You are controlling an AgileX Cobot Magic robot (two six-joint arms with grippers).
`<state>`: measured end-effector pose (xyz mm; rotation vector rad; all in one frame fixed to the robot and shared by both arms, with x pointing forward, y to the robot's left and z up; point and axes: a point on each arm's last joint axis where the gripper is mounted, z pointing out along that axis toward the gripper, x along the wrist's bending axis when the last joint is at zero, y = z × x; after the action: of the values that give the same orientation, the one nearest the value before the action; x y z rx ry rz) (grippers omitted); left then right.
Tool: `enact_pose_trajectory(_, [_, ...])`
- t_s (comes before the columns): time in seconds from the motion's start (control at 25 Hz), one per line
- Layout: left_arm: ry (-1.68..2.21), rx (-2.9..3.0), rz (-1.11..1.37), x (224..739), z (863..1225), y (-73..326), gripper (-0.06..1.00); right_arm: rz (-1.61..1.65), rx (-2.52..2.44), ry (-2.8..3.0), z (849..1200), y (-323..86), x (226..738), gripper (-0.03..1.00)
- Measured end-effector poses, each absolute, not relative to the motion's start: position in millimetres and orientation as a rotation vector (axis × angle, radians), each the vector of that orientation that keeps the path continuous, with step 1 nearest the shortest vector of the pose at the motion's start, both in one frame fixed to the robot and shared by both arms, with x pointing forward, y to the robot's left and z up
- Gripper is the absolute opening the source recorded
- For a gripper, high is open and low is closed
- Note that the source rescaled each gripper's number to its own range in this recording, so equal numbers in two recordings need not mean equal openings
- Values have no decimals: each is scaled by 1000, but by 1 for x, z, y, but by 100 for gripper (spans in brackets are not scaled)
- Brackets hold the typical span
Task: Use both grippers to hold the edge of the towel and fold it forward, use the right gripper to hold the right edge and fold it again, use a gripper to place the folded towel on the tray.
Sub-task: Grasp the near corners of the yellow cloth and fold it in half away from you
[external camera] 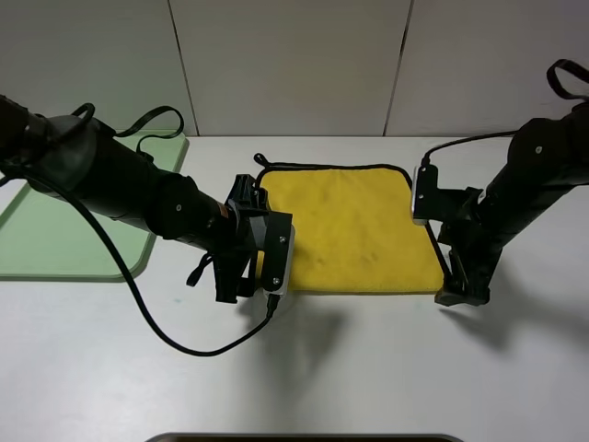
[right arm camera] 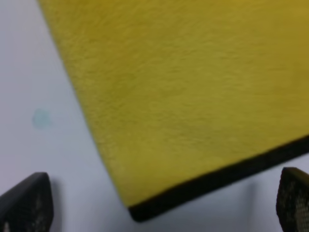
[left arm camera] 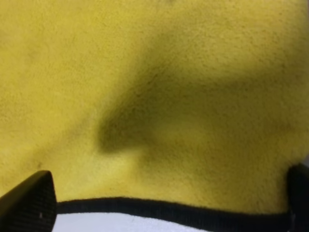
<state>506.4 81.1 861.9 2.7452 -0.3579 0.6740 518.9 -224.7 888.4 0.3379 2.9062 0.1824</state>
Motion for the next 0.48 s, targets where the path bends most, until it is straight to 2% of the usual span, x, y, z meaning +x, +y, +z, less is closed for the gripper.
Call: enact_pose_trajectory(0.48, [-356, 2745, 675, 507, 862, 81, 92, 168, 355, 2924, 867, -224, 523, 100])
